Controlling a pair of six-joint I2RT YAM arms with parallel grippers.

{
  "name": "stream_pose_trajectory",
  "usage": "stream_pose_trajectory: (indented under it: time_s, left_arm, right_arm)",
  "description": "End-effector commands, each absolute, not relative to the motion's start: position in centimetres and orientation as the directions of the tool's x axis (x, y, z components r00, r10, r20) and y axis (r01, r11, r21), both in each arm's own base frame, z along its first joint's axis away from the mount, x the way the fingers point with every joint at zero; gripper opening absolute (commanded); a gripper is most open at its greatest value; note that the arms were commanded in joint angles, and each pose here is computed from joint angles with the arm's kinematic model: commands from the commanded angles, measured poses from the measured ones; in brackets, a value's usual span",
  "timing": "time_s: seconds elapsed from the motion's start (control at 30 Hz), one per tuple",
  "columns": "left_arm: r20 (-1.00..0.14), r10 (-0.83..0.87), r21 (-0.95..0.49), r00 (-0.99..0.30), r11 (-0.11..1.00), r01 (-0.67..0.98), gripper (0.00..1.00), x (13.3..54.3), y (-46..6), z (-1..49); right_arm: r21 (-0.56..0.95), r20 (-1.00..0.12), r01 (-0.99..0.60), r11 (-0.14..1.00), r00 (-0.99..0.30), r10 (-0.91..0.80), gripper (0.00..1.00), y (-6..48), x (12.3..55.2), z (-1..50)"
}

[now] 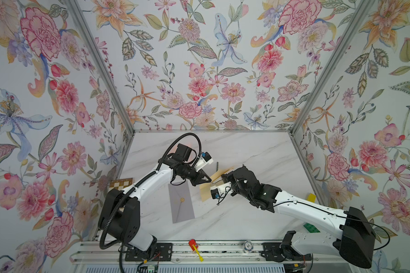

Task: Fold the letter paper in half and place it into the envelope
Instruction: Place the letter paper in the envelope.

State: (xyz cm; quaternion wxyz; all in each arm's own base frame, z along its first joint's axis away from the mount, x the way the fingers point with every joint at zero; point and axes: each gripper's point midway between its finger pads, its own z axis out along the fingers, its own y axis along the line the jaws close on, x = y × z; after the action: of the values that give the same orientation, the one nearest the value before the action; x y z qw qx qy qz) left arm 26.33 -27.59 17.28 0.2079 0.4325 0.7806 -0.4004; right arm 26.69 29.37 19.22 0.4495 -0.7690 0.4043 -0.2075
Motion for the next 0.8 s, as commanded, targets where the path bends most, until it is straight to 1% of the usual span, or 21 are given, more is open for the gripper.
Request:
stream_pose_trajectory:
  time_s: [0.0,0.1,0.23,0.4,0.57,0.77]
  left_arm:
    - [-0.629,0.536,-0.486,-0.563,0.294,0.823,0.00,25.6,-27.9,15.9]
    - [-0.632,0.535,-0.482,-0.561,0.295,0.825,0.00,25.5,-28.0,16.0]
    - [-0.638,0.534,-0.485,-0.555,0.281,0.828,0.00,25.2,-28.1,16.1]
    - [-0.636,0.537,-0.493,-0.554,0.269,0.827,0.00,24.8,-28.3,16.3]
    - [-0.631,0.544,-0.503,-0.553,0.257,0.826,0.00,24.4,-28.5,16.3]
    - [-0.640,0.557,-0.495,-0.529,0.228,0.839,0.00,23.9,-28.7,16.3]
  right_arm:
    - [-0.835,-0.082,-0.475,-0.276,0.605,-0.792,0.00,30.0,25.8,18.0]
    - [-0.822,-0.128,-0.504,-0.266,0.618,-0.776,0.00,30.5,25.0,17.7]
    - [-0.813,-0.146,-0.518,-0.266,0.624,-0.768,0.00,30.7,24.7,17.3]
    - [-0.796,-0.195,-0.550,-0.251,0.627,-0.754,0.00,30.6,24.5,17.0]
    - [-0.786,-0.213,-0.574,-0.229,0.600,-0.771,0.00,29.6,25.4,16.6]
    - [-0.797,-0.214,-0.566,-0.212,0.592,-0.777,0.00,29.1,25.8,17.0]
